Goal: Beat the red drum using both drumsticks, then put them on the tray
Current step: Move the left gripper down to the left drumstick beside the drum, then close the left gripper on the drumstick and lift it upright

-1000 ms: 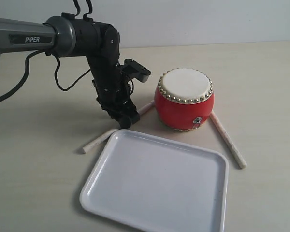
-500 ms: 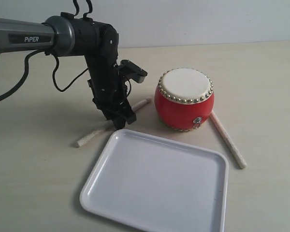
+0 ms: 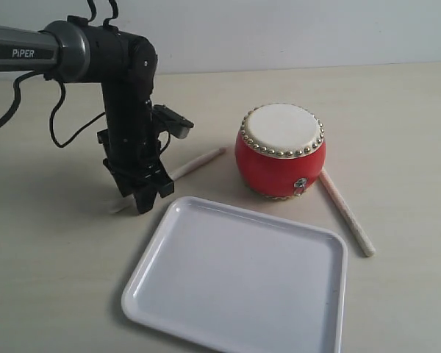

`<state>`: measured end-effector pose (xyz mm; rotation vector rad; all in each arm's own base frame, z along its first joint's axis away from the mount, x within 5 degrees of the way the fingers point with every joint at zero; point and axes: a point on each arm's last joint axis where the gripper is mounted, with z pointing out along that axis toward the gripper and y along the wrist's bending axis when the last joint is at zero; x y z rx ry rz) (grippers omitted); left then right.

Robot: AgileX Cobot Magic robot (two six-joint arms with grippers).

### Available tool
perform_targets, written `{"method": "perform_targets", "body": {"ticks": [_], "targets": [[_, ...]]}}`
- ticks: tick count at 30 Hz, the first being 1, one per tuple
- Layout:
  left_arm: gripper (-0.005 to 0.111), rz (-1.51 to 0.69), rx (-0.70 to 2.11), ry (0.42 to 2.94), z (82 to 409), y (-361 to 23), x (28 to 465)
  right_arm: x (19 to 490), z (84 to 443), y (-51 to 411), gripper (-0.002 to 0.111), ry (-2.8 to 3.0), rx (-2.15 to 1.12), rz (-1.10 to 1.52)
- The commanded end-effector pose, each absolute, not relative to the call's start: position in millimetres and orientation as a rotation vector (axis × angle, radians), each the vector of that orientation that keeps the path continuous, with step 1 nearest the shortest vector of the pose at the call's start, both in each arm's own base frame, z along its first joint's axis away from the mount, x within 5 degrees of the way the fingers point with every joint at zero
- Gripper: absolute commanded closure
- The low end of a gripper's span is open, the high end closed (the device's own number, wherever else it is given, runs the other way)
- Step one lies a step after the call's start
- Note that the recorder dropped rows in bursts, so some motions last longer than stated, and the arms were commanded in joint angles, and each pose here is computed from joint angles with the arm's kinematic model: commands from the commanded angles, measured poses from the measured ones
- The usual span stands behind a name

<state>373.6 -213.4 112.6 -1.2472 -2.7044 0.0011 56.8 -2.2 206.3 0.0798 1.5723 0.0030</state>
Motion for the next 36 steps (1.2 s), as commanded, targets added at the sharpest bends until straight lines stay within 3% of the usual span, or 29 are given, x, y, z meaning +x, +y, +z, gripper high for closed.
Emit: {"method": "perform_targets", "body": {"ticks": [1, 8, 11, 13, 14, 20, 25, 28, 36], "targets": [[0.059, -0.002, -1.258, -2.700, 108.3, -211.0, 369.1, 56.4, 205.4, -2.1, 0.108, 1.567, 0.079, 0.005], [0.065, -0.001, -1.263, -2.711, 108.1, -211.5, 370.0, 56.4, 205.4, -2.1, 0.108, 1.567, 0.078, 0.003], [0.084, -0.001, -1.260, -2.705, 108.2, -211.2, 369.5, 56.4, 205.4, -2.1, 0.108, 1.567, 0.078, 0.003], [0.103, -0.002, -1.254, -2.699, 108.3, -210.1, 369.3, 56.4, 205.4, -2.1, 0.108, 1.567, 0.078, 0.003], [0.106, -0.001, -1.256, -2.698, 110.5, -208.3, 369.9, 56.4, 205.4, -2.1, 0.108, 1.567, 0.078, 0.003], [0.107, 0.045, -1.176, -2.824, 148.5, -192.0, 377.2, 56.4, 205.4, -2.1, 0.108, 1.567, 0.078, 0.003], [0.107, 0.351, -1.053, -3.065, 198.1, -172.8, 362.5, 56.4, 205.4, -2.1, 0.108, 1.567, 0.080, 0.006], [0.107, 0.506, -1.036, -3.172, 220.1, -158.0, 334.2, 56.4, 205.4, -2.1, 0.108, 1.567, 0.080, 0.006], [0.107, 0.598, -0.934, -3.384, 224.8, -118.8, 236.8, 56.4, 205.4, -2.1, 0.108, 1.567, 0.080, 0.006]]}}
